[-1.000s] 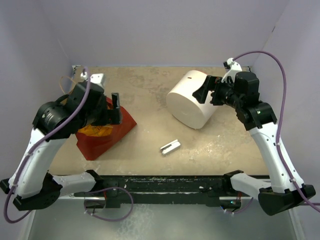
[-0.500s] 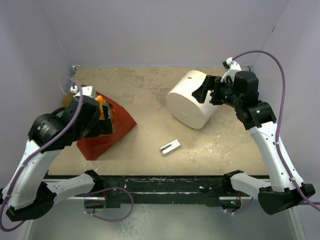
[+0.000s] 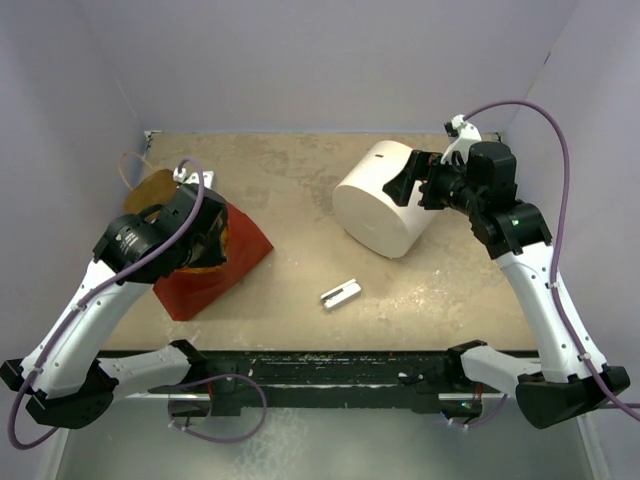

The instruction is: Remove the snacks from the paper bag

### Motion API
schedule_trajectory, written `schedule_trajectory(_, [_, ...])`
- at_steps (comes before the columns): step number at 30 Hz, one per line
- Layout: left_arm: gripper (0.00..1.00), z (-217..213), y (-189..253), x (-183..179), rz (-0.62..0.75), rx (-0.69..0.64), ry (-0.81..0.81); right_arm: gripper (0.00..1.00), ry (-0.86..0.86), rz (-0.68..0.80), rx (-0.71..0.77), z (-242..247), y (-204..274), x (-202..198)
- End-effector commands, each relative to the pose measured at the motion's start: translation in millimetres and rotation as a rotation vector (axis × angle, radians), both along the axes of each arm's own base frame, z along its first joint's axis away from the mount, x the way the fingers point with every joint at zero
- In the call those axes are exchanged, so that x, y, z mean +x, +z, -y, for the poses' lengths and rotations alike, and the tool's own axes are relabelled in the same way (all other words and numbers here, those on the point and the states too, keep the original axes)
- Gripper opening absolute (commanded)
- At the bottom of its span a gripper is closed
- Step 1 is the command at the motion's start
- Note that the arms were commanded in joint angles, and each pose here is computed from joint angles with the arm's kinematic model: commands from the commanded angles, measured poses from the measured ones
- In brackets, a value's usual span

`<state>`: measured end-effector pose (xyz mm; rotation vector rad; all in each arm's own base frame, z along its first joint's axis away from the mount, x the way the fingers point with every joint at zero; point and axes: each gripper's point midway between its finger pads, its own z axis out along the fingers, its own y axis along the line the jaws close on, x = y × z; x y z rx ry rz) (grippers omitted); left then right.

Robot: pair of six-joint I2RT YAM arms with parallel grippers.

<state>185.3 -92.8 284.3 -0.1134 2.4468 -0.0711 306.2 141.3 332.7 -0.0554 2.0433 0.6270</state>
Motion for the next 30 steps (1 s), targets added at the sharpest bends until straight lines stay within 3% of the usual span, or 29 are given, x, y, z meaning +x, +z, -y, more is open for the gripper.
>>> schedule_trajectory(1, [0.14,13,1,-2,-0.004,-0.054,-0.067,1.0,0.003,0.057,0.017,-1,17,-1])
schedule_trajectory(4, [0.0,18,3,-6,-0.015,-0.073,-0.108,1.0,0.003,0.056,0.017,-1,17,0])
schedule_trajectory(8, [0.0,26,11,-6,-0.01,-0.089,-0.167,1.0,0.004,0.056,0.018,-1,18,1])
schedule_trajectory(10, [0.07,24,9,-5,-0.024,-0.066,-0.167,1.0,0.004,0.058,0.017,-1,18,1])
schedule_trajectory(12, [0.25,20,3,-7,-0.065,-0.028,-0.147,1.0,0.001,0.055,0.016,-1,17,1])
schedule_trajectory(13, [0.3,20,0,-8,-0.088,-0.015,-0.151,1.0,-0.002,0.053,0.015,0,17,1])
schedule_trajectory(19, [0.42,16,-2,-20,-0.156,0.002,-0.156,1.0,-0.006,0.048,0.011,1,14,1])
schedule_trajectory(24, [0.42,24,3,-36,-0.179,-0.066,-0.228,1.0,-0.008,0.046,0.009,1,12,2])
schedule_trajectory(30, [0.22,32,3,-44,-0.204,-0.112,-0.271,1.0,-0.009,0.046,0.011,0,12,4])
